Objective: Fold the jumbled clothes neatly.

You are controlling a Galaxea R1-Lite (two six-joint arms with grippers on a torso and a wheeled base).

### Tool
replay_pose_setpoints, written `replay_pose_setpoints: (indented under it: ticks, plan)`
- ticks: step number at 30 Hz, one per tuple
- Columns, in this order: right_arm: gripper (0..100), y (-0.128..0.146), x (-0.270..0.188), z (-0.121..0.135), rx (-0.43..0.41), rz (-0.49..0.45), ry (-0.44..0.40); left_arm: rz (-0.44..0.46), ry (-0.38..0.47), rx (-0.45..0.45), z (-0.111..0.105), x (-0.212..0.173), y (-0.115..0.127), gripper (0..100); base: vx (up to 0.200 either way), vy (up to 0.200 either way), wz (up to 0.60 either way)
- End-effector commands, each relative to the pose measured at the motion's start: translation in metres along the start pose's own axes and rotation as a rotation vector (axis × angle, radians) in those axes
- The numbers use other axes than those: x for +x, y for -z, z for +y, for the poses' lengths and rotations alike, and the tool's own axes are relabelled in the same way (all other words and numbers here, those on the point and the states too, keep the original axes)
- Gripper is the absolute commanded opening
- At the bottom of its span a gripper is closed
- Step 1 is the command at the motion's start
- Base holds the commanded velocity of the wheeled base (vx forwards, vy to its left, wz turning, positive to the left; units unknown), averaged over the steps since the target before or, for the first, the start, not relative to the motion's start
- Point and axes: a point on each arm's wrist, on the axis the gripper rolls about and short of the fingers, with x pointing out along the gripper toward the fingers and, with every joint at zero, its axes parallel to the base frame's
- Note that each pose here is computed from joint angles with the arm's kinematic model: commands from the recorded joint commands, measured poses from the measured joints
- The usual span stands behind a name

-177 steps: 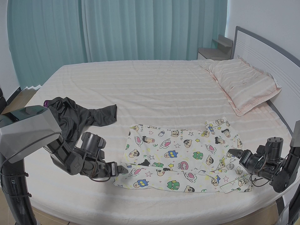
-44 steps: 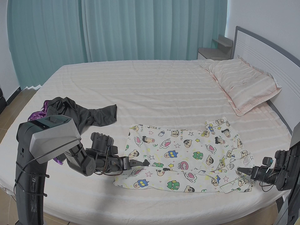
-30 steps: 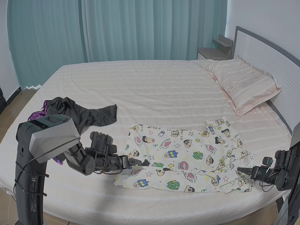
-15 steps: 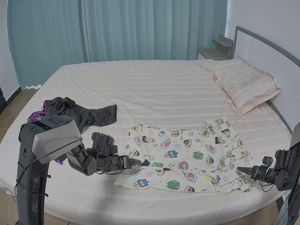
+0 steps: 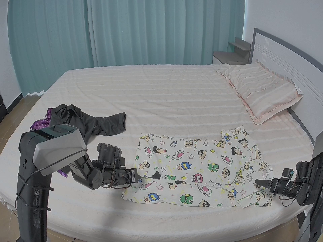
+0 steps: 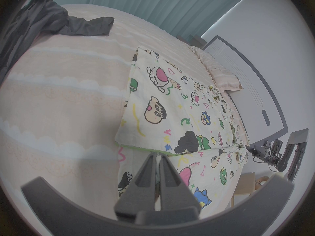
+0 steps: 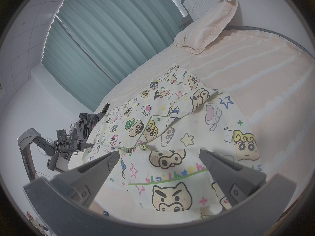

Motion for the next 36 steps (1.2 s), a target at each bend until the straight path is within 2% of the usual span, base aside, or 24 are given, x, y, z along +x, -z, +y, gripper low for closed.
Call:
replay_pose_setpoints:
  ticks: [1, 12, 18, 24, 28, 36]
  plan:
    - [100, 0.001, 0.0, -0.001, 0.005, 0.004, 0.003, -0.026, 0.002, 0.001, -0.003, -0.01, -0.007, 0, 0.0, 0.0, 0.0]
    - [100, 0.001, 0.008, -0.008, 0.023, 0.004, 0.02, -0.062, -0.001, -0.012, -0.01, -0.048, -0.011, 0, 0.0, 0.0, 0.0]
    - [100, 0.002, 0.021, -0.019, 0.027, 0.0, 0.076, -0.064, -0.001, -0.011, -0.011, -0.048, -0.011, 0, 0.0, 0.0, 0.0]
    - [100, 0.002, 0.033, -0.017, 0.005, 0.012, 0.042, -0.061, -0.002, -0.012, -0.01, -0.047, -0.011, 0, 0.0, 0.0, 0.0]
    - [100, 0.007, 0.039, -0.015, 0.029, 0.066, -0.052, -0.057, -0.001, -0.011, -0.01, -0.045, -0.01, 0, 0.0, 0.0, 0.0]
    - [100, 0.005, 0.049, -0.014, 0.012, 0.075, -0.077, -0.056, 0.0, -0.012, -0.01, -0.043, -0.01, 0, 0.0, 0.0, 0.0]
